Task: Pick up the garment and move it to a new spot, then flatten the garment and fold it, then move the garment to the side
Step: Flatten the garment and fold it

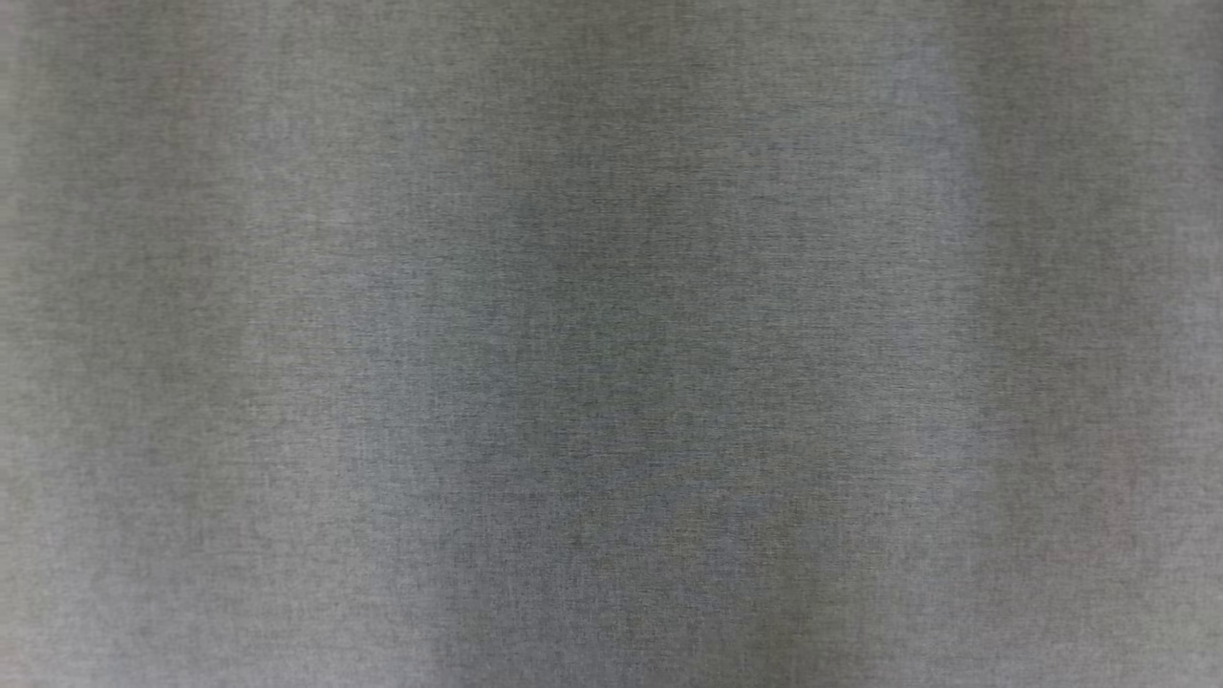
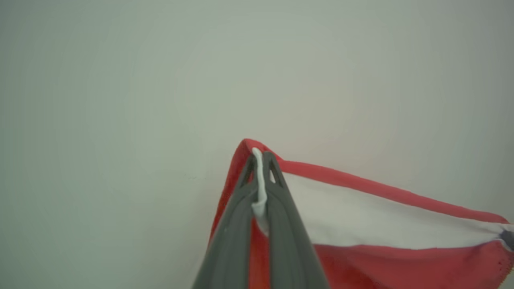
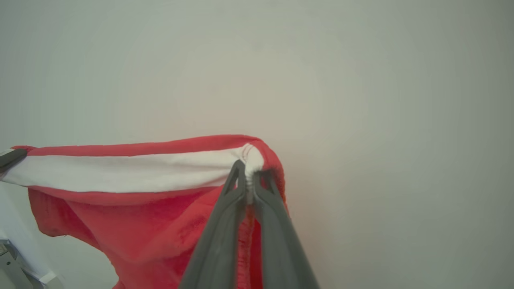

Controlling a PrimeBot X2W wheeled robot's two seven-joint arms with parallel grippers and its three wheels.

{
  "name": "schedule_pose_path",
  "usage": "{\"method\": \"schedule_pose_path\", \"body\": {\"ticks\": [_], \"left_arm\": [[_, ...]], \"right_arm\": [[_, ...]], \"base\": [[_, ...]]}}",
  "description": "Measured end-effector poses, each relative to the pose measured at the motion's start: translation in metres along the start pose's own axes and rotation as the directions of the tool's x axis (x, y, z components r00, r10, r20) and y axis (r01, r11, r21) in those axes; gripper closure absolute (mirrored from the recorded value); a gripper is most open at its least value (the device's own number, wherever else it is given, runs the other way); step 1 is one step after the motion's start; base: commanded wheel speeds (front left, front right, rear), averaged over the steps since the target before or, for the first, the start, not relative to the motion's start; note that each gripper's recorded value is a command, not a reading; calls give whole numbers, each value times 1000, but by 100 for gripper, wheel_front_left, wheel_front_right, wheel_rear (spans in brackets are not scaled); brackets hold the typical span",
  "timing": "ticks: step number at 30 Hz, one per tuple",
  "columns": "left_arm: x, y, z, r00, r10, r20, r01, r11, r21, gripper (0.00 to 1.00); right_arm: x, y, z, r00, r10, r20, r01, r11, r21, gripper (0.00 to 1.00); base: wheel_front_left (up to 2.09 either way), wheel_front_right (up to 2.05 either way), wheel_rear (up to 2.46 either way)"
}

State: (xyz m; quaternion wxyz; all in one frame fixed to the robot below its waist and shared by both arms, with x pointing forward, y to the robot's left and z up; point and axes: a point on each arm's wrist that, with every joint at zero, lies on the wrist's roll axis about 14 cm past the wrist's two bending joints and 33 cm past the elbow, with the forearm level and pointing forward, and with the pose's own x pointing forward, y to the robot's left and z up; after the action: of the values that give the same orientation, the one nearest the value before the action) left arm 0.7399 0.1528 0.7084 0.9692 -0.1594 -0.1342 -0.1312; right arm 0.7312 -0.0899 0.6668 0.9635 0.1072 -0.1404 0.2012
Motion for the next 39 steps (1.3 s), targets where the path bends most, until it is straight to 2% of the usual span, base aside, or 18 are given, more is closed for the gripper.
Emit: {"method": "schedule_pose_path", "body": {"ticks": [6,11,18,24,31,37,39], "left_arm": [[-20,-1,-29,1000,-7,-27,6,999,-38,100],[-54,-7,-55,998,-21,-56,14,993,-120,100],[-130,2,-84,996,32,-87,-54,960,-273,100],[-211,0,-112,984,73,-160,-128,923,-364,100],[-291,-10,-132,963,113,-244,-205,895,-395,100],[-354,-2,-148,925,201,-321,-314,882,-352,100],[-389,-7,-161,903,211,-375,-341,882,-325,100]], "right_arm": [[-20,4,-27,998,25,-54,-26,999,-19,100],[-52,16,-49,991,64,-117,-64,998,6,100],[-125,38,-75,970,117,-213,-96,990,104,100],[-202,45,-89,951,105,-291,-55,983,174,100],[-282,72,-112,917,118,-381,-29,973,231,100],[-343,87,-130,879,116,-462,-15,976,217,100],[-371,94,-135,864,101,-493,19,973,232,100]], "base": [[0,0,0],[0,0,0],[0,0,0],[0,0,0],[0,0,0],[0,0,0],[0,0,0]]}}
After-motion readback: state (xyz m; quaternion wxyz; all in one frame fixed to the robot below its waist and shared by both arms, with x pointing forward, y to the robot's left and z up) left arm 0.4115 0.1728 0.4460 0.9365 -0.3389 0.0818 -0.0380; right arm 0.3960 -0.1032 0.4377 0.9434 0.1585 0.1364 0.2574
